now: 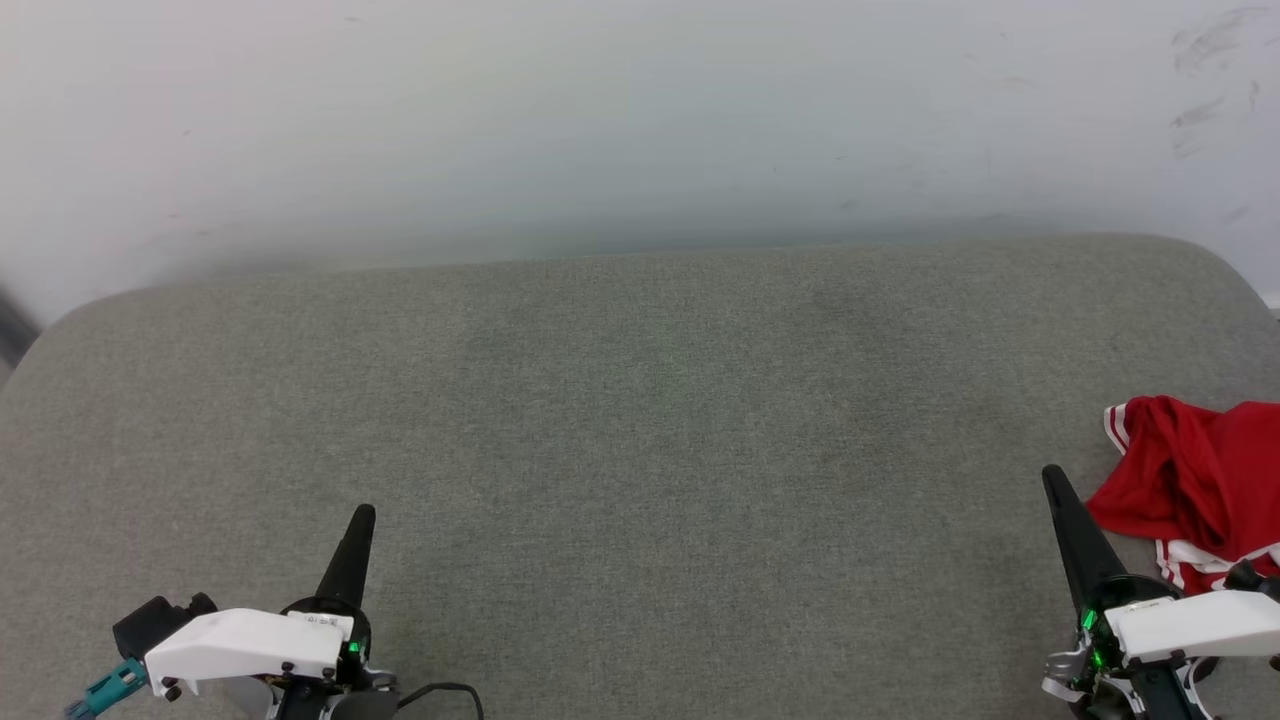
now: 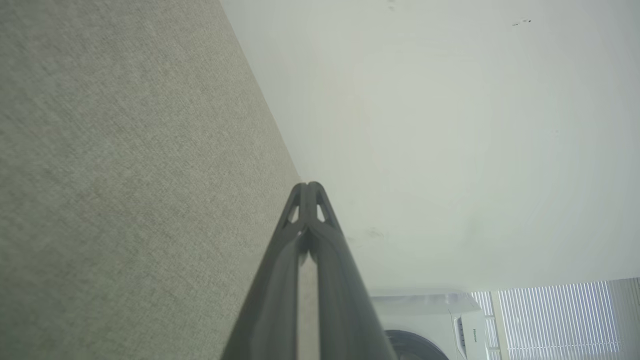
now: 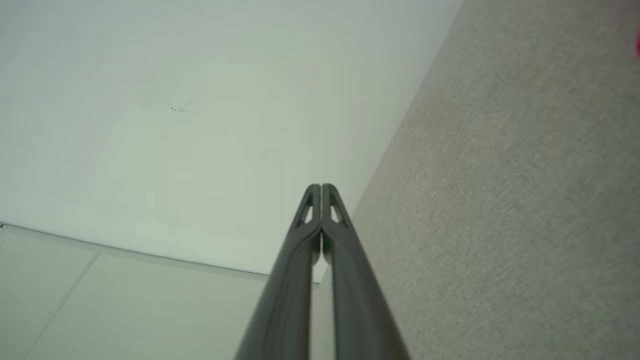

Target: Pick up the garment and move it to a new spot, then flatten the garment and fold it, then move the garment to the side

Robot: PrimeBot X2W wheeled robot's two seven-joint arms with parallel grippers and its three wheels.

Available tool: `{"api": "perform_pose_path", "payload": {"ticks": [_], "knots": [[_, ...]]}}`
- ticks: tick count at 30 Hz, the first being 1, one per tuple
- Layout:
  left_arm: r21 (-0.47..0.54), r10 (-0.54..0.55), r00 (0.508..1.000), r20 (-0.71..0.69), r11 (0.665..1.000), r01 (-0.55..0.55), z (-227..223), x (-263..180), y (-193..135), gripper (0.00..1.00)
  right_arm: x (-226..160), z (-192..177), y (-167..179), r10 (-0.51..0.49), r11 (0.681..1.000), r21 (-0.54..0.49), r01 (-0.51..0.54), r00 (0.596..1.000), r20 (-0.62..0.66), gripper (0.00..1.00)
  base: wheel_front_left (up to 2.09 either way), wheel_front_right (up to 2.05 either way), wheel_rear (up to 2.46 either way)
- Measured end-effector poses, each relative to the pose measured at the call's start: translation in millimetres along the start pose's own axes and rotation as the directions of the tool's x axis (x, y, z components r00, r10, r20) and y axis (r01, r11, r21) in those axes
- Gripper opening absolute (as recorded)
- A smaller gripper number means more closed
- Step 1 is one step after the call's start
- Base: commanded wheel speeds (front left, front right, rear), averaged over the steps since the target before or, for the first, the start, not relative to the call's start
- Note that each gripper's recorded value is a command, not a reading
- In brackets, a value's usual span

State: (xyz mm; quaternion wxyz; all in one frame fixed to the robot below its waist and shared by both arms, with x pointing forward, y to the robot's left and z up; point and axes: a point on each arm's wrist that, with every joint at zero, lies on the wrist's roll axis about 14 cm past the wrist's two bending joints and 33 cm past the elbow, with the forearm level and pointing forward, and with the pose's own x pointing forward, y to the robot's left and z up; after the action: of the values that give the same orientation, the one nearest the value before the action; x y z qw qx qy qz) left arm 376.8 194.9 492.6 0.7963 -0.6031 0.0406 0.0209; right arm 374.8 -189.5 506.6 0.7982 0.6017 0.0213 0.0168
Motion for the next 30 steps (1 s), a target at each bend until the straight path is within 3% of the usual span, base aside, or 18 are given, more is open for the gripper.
{"api": "perform_pose_path", "payload": {"ticks": [30], "knots": [[-0.228, -0.060, 0.998, 0.029, 0.972, 0.065, 7.2, 8.0, -8.7, 0.00, 9.2, 8.8, -5.8, -0.013, 0.973, 0.233, 0.002, 0.999, 0.044, 0.00, 0.00, 0.00, 0.00]]}}
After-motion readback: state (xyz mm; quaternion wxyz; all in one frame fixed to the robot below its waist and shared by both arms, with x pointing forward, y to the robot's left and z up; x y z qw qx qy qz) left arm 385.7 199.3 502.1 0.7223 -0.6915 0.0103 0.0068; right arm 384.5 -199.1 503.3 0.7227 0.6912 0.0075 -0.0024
